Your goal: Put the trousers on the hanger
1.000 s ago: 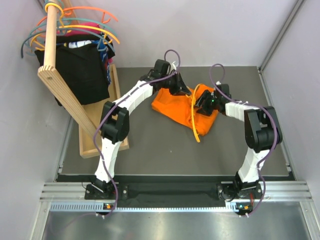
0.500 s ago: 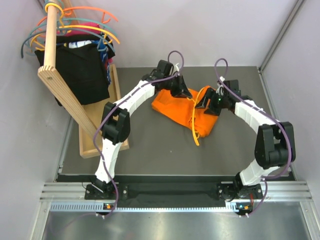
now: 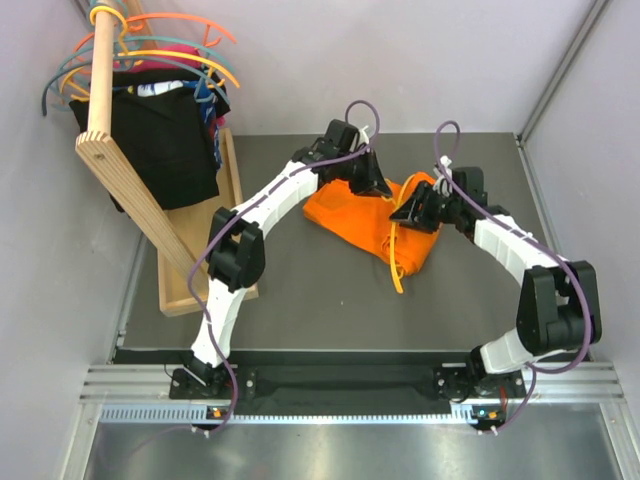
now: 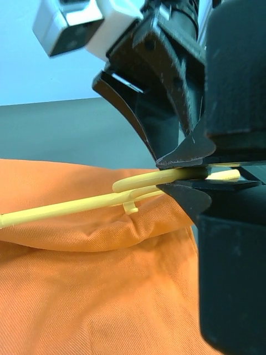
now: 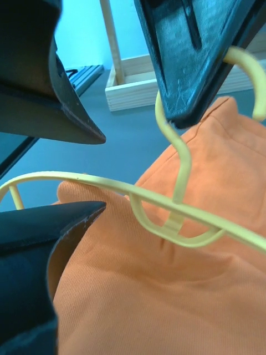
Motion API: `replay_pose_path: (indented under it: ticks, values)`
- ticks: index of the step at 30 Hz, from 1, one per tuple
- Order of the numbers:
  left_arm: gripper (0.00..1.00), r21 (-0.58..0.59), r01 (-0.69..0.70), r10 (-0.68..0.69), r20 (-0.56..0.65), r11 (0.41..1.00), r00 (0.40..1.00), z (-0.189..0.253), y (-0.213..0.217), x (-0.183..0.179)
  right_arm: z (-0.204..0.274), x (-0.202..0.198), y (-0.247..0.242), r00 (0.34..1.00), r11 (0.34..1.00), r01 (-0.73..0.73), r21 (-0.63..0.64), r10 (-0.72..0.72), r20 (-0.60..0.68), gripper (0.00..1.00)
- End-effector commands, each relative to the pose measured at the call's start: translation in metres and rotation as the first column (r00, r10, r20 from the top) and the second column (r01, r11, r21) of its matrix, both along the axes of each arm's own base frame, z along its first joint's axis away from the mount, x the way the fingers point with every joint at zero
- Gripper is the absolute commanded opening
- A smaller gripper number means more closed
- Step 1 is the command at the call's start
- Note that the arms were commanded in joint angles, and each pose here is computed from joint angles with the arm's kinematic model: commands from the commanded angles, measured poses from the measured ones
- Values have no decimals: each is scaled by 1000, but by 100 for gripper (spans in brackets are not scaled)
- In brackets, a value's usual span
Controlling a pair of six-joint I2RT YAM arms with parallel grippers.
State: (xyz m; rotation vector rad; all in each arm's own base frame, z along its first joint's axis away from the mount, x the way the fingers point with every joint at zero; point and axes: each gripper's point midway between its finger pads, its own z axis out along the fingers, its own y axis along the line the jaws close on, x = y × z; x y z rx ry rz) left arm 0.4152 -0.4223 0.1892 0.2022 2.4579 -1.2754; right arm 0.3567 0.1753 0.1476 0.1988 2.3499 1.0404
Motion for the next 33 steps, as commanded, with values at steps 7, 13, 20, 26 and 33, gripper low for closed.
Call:
replay_pose_path:
  ticks: [7, 13, 20, 26, 33]
  values:
    - [0, -41, -19, 22, 85, 999, 996, 35, -9, 5, 10, 10, 21, 996, 999, 24, 38, -27, 87, 33]
    - [0, -38, -18, 21, 93, 999, 995, 38, -9, 3, -1, 11, 20, 997, 999, 37, 14, -38, 68, 34]
    - [0, -22, -17, 19, 105, 1000, 994, 37, -12, -2, -6, 18, 26, 998, 996, 63, 67, -65, 26, 25]
    - [0, 5, -40, 39, 124, 999, 992, 36, -6, 3, 8, 11, 4, 995, 996, 81, -25, -80, 55, 49]
    - [0, 4, -22, 21, 113, 1000, 993, 31, -9, 1, 23, 23, -17, 994, 994, 79, -74, -73, 83, 49]
